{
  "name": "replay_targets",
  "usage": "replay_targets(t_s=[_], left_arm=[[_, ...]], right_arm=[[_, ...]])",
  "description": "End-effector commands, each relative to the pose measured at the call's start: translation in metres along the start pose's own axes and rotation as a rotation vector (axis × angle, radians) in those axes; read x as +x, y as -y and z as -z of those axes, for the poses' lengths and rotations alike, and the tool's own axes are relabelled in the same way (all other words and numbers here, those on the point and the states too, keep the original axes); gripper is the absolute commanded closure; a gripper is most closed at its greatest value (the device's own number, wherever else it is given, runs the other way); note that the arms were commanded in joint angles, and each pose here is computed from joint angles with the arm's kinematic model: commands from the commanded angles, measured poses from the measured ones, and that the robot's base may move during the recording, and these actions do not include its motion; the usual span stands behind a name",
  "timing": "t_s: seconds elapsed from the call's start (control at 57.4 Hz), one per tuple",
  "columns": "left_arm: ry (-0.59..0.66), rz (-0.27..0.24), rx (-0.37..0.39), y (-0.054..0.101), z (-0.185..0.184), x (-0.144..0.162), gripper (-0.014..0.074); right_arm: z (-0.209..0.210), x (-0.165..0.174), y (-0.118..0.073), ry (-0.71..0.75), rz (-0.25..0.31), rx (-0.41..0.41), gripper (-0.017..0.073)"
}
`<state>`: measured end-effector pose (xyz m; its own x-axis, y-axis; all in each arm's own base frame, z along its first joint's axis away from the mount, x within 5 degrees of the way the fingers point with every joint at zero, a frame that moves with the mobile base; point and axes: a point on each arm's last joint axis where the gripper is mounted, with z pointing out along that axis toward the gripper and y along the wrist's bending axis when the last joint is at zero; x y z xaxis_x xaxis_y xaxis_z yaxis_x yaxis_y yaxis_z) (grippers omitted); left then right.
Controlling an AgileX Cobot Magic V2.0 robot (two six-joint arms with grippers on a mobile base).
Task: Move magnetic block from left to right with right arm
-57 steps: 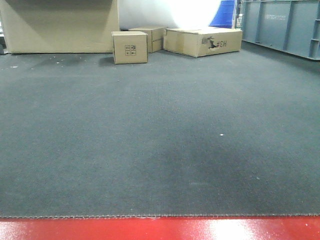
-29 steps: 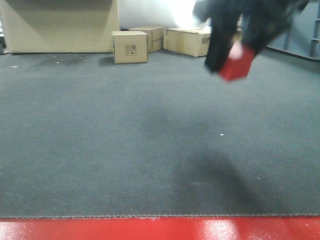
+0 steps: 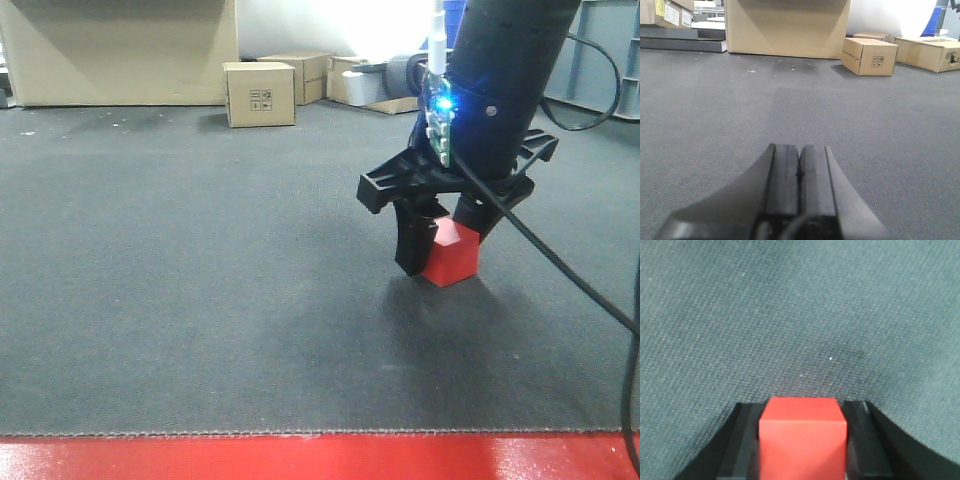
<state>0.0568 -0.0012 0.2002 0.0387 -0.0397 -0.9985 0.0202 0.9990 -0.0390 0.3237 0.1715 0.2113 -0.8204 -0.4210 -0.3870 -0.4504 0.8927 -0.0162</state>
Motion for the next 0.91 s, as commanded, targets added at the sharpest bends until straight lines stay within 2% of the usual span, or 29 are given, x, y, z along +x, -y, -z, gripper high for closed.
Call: replay_targets(t_s=[0.0,0.087,0.279,0.418,0.541,0.628,0.697,0.889], left_arm=[[0.085,0.011,-0.004,-0.001,0.001,-0.005,0.0720],[0.085,0.011,-0.004,-0.001,0.001,-0.005,0.0720],[0.085,0.011,-0.004,-0.001,0.001,-0.005,0.0720],[0.085,0.011,-0.004,-0.001,0.001,-0.005,0.0720],[0.085,0.011,-0.004,-0.001,0.001,-0.005,0.0720],[0.085,0.011,-0.004,-0.001,0.001,-0.005,0.0720],[0.085,0.011,-0.004,-0.001,0.001,-0.005,0.0720],[0.085,0.011,-0.004,-0.001,0.001,-0.005,0.0720]], right_arm=[[0.028,-0.015,0.001,0.128,0.006,-0.002,0.0104],[0.036,-0.015,0.001,0.146,0.006,-0.002,-0.0087],[0.069,-0.016,0.002,0.236,0.003,-0.003,-0.0049],[0.111,-0.010,0.003,0.334,-0.001,-0.005,0.0067],[0.148,0.007,0.004,0.451,-0.002,-0.008,0.0261],[0.173,0.029,0.005,0.541,-0.003,-0.010,0.0417],[0.185,0.050,0.005,0.602,-0.004,-0.012,0.0503],[0.201,0.111,0.006,0.773,-0.003,-0.017,0.0501]])
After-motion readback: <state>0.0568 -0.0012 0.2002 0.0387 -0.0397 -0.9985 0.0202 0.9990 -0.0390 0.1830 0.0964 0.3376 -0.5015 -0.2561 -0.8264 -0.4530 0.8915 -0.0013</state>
